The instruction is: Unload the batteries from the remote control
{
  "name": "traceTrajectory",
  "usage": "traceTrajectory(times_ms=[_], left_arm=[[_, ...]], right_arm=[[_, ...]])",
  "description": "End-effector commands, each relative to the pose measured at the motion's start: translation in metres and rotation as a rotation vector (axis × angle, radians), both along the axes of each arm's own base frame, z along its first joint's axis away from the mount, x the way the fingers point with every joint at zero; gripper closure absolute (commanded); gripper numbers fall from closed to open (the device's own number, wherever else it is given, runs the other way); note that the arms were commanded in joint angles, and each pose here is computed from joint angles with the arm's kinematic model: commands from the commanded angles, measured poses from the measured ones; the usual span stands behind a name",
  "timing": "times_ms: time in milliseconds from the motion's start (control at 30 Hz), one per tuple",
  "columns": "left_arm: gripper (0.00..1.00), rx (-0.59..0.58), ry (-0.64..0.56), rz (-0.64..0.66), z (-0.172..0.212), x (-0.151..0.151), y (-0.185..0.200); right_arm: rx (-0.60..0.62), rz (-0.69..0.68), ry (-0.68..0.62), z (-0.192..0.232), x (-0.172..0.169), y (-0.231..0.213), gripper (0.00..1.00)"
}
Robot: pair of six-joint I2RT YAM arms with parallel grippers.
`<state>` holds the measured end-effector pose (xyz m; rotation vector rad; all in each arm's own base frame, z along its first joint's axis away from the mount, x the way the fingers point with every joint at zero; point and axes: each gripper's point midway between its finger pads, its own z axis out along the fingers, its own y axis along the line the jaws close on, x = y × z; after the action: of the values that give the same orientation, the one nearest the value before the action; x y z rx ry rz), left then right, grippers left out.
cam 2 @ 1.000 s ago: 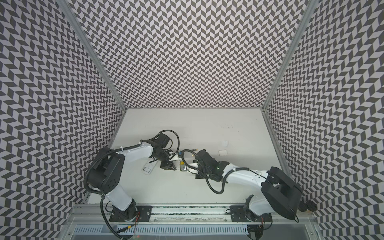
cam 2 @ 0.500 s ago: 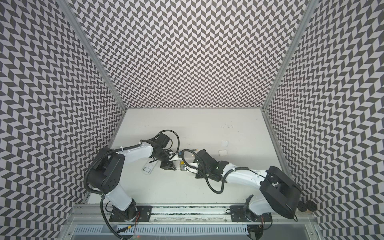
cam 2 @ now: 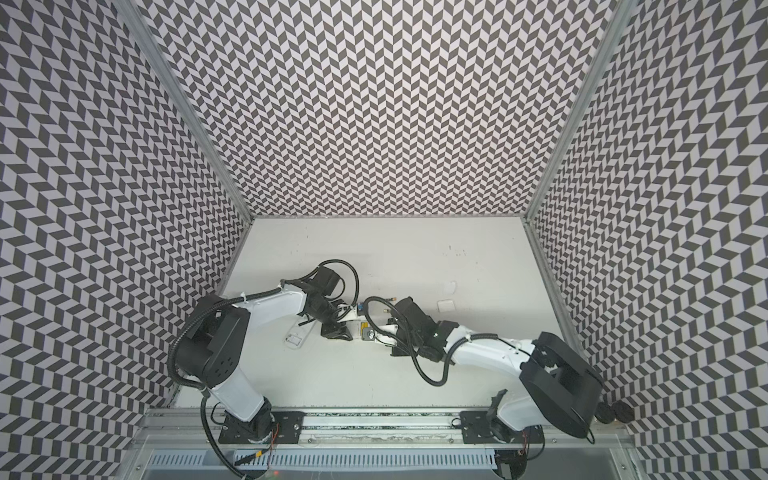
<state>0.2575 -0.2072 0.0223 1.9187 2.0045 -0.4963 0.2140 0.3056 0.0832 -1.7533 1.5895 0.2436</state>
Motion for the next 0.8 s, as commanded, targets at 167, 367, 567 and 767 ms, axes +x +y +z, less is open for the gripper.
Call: traceTrajectory(times_ms=[167,367,567,767], left_arm=[[0.57,-0.013,0.092,-0.052,-0.014,-0.027,-0.006],[0.58,-0.014,0.089,-0.052,-0.014,-0.027,-0.006],[0.58,-0.012,0.089,-0.051,-0.014,-0.027,-0.005],[0.58,-0.014,0.092,-0.052,-0.015,-0.027,-0.005]], right_arm=[[0.038,0.005,0.002,0.007,-0.001,0.003,1.0],[0.016,-0.034,-0.021,0.004,0.009,0.001,1.0],[0.002,-0.037,-0.014,-0.001,0.008,-0.001,1.0],[-0.012,-0.046,-0.036,-0.002,0.012,-0.003,1.0]])
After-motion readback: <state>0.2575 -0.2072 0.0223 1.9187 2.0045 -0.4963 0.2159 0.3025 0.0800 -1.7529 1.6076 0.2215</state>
